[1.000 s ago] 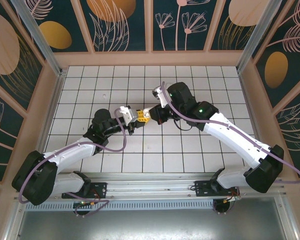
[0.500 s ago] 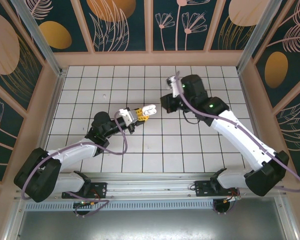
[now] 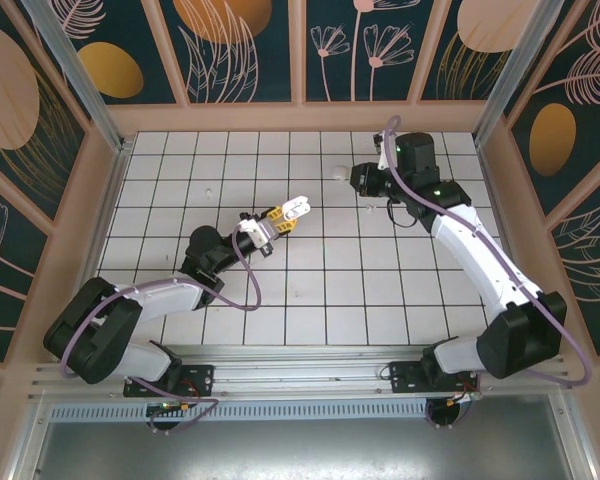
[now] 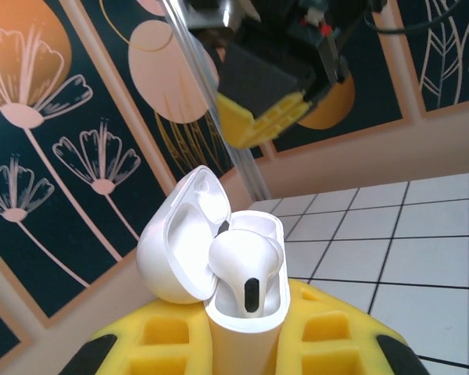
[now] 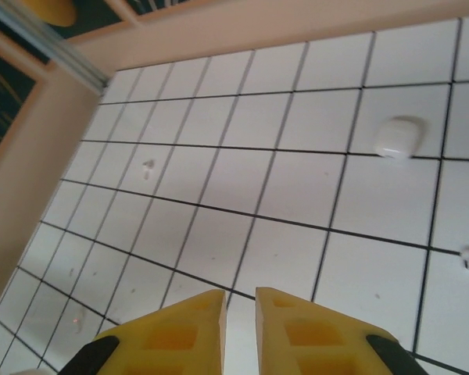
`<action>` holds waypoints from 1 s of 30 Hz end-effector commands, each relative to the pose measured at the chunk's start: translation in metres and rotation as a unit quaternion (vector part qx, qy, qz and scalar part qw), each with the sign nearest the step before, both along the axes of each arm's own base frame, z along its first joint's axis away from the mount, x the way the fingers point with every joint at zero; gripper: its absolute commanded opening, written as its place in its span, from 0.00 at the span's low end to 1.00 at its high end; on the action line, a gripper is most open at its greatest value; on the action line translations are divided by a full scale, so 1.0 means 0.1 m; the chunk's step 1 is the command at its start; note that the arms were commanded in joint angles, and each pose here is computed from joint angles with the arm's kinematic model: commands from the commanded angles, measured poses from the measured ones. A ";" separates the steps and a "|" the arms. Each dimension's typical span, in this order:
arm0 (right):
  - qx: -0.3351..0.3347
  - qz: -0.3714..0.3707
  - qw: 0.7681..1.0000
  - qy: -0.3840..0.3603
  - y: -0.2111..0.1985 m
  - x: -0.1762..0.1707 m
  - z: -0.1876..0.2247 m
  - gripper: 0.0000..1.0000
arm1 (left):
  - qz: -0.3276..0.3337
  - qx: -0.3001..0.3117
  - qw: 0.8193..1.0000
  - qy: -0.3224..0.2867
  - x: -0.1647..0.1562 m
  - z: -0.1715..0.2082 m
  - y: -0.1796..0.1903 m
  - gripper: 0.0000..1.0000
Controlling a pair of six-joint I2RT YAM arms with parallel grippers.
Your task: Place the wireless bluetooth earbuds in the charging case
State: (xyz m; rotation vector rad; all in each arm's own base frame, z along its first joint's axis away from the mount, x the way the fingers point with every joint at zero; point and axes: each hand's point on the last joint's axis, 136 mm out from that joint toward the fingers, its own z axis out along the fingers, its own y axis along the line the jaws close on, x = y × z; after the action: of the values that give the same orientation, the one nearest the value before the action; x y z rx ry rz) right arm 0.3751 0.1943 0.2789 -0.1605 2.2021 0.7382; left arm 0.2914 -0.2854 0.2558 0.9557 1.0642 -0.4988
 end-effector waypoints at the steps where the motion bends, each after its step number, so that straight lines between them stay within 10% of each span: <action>1: 0.018 -0.017 0.999 0.021 -0.04 0.14 -0.14 0.19 | 0.022 -0.005 0.998 -0.061 0.01 0.15 0.04 0.00; 18: -0.018 -0.067 0.984 0.165 -0.30 0.51 -1.22 0.32 | 0.059 0.043 0.995 -0.065 0.05 0.07 0.13 0.00; 30: 0.030 0.072 0.996 0.040 0.32 -0.04 -0.27 0.34 | 0.013 0.073 0.997 -0.014 0.11 -0.04 -0.06 0.00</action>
State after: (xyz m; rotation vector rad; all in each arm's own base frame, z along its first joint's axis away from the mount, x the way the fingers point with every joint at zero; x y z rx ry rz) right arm 0.3958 0.2020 0.2050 -0.0899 2.3964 0.8144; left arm 0.3050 -0.2794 0.2399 1.0349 1.1321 -0.3320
